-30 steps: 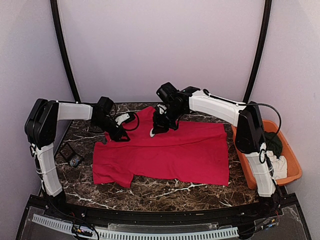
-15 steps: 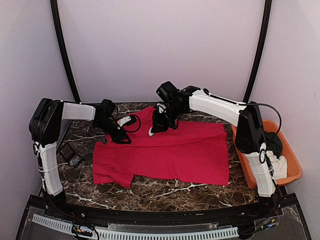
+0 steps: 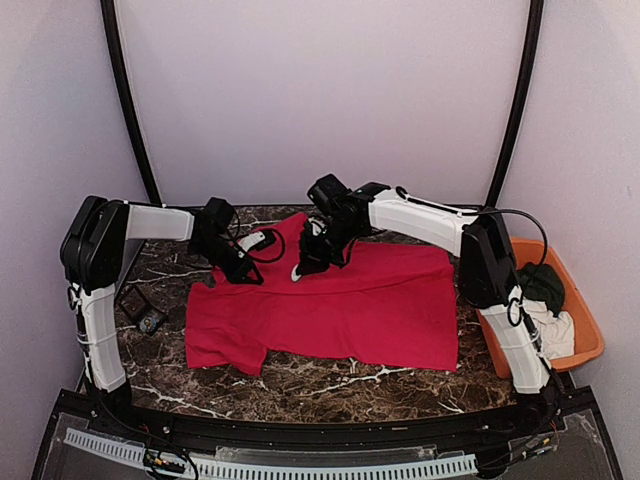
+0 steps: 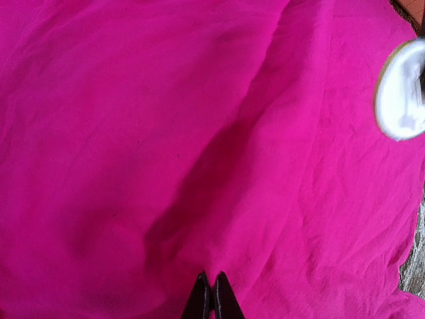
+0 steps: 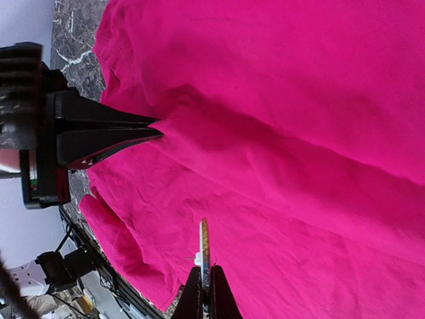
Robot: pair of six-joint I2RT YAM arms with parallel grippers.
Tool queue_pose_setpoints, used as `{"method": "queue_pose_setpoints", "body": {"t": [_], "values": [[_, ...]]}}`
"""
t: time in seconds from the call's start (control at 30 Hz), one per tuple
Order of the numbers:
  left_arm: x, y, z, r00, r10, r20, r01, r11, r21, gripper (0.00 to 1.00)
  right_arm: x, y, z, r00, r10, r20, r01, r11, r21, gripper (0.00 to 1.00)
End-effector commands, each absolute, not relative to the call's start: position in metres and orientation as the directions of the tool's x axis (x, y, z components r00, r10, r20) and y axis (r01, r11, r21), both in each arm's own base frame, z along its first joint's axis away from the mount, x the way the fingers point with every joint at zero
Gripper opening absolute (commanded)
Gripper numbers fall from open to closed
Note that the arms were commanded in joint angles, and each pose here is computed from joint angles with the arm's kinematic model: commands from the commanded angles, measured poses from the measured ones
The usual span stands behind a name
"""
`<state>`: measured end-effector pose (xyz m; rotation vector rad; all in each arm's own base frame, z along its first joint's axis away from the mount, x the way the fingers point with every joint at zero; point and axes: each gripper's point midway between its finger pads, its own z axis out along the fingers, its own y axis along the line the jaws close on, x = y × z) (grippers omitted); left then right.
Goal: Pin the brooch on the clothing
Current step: Pick up the flattened clothing from the center of the board, then pin the brooch onto the flattened clothing.
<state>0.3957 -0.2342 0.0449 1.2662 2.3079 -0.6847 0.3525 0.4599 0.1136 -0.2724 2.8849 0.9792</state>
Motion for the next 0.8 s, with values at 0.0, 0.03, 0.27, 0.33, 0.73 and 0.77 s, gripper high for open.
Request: {"method": "queue_pose_setpoints", "body": {"t": [0.0, 0.03, 0.27, 0.33, 0.73, 0.77], "values": [[0.383, -0.247, 0.065, -0.471, 0.662, -0.583, 0.869, 0.461, -0.178, 0.01, 0.343, 0.481, 0.105, -0.985, -0.155, -0.07, -0.162, 0.733, 0.661, 0.0], [0.381, -0.25, 0.067, -0.473, 0.659, -0.585, 0.867, 0.465, -0.178, 0.01, 0.342, 0.484, 0.105, -0.986, -0.154, -0.068, -0.159, 0.727, 0.668, 0.0], [0.369, -0.255, 0.072, -0.455, 0.687, -0.566, 0.87, 0.48, -0.116, 0.01, 0.342, 0.49, 0.092, -0.993, -0.119, -0.012, -0.095, 0.723, 0.684, 0.0], [0.367, -0.258, 0.078, -0.448, 0.684, -0.576, 0.871, 0.48, -0.107, 0.01, 0.341, 0.491, 0.088, -0.995, -0.103, 0.017, -0.063, 0.72, 0.691, 0.0], [0.346, -0.271, 0.094, -0.401, 0.7, -0.592, 0.891, 0.449, -0.072, 0.01, 0.338, 0.493, 0.073, -0.989, -0.045, 0.139, 0.069, 0.691, 0.719, 0.0], [0.346, -0.271, 0.094, -0.399, 0.701, -0.591, 0.891, 0.449, -0.07, 0.01, 0.339, 0.493, 0.073, -0.988, -0.04, 0.15, 0.083, 0.683, 0.725, 0.0]]}}
